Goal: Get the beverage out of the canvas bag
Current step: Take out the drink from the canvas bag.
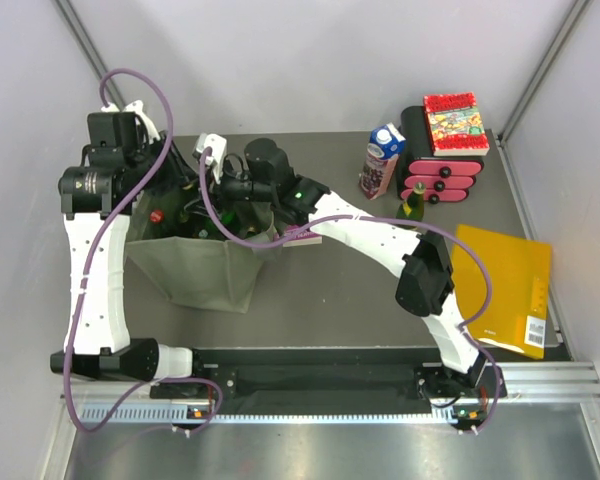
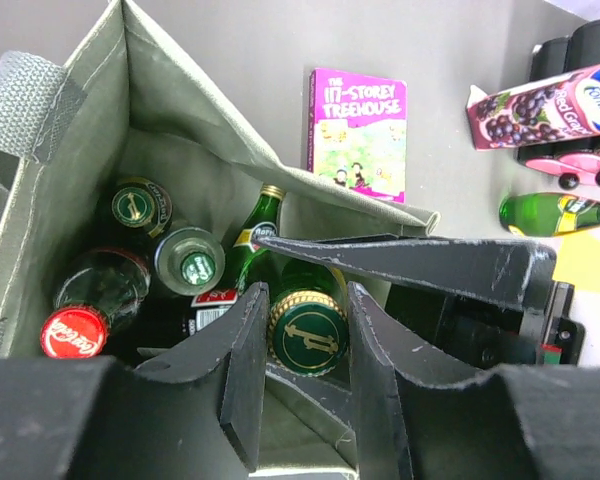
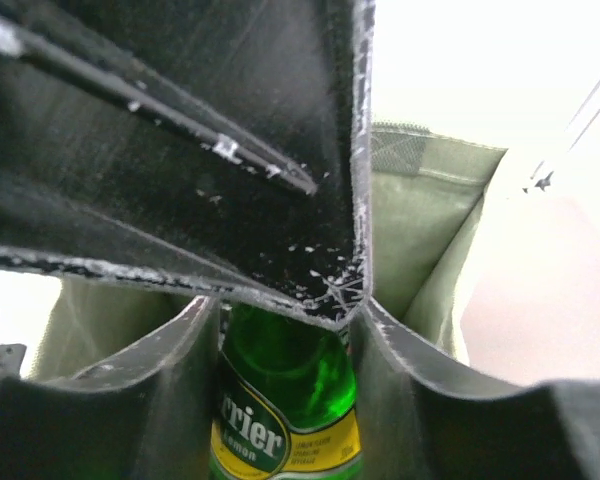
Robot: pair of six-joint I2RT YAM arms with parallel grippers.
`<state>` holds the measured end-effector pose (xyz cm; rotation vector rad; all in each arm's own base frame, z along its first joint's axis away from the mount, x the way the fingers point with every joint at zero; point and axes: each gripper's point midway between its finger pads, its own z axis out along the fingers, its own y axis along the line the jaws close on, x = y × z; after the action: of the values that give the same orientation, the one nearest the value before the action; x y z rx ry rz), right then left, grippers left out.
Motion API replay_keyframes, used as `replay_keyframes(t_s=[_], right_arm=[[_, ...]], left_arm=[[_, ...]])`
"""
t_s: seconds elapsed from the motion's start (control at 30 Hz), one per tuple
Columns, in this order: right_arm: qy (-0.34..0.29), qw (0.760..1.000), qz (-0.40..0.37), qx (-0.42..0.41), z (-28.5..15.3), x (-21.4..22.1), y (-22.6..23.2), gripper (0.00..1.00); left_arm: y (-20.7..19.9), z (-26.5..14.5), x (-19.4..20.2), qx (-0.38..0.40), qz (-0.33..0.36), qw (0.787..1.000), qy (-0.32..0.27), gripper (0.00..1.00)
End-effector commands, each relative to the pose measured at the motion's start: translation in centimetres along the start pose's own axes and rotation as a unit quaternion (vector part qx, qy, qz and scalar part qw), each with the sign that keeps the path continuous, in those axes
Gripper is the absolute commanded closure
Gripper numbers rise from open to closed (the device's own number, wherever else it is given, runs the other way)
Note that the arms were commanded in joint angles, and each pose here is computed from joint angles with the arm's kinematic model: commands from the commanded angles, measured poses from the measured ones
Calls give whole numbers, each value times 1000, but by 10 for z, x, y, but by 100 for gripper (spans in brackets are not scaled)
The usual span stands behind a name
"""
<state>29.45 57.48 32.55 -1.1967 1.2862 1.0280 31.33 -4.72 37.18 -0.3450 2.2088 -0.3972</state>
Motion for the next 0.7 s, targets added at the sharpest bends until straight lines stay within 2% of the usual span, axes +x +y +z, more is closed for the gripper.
replay_keyframes(t_s=[0.0, 0.07, 0.13, 0.23, 0.27, 0.4, 0.5, 0.67], right_arm=[[-41, 999, -16, 4, 7, -29, 5, 90], [-42, 999, -16, 2, 6, -31, 6, 100], [-55, 998, -22, 4, 3, -40, 5, 100], [-75, 997, -23, 6, -4, -56, 4, 100], [-79, 997, -22, 3, -5, -60, 5, 100], [-98, 995, -17, -2, -13, -78, 4, 100], [-107, 994, -9, -9, -17, -86, 5, 100], [-131, 991, 5, -15, -27, -106, 4, 100]], left_arm=[[-37, -40, -42, 78, -5, 992, -101, 100], [-37, -42, -43, 79, -7, 991, -104, 100], [-37, -44, -43, 77, -11, 991, -108, 100], [-36, -49, -46, 74, -20, 990, -118, 77], [-36, -50, -48, 72, -23, 990, -123, 62], [-37, -54, -50, 75, -28, 988, -132, 43], [-38, -53, -50, 77, -27, 988, -133, 37], [-33, -65, -61, 61, -14, 984, -167, 32]])
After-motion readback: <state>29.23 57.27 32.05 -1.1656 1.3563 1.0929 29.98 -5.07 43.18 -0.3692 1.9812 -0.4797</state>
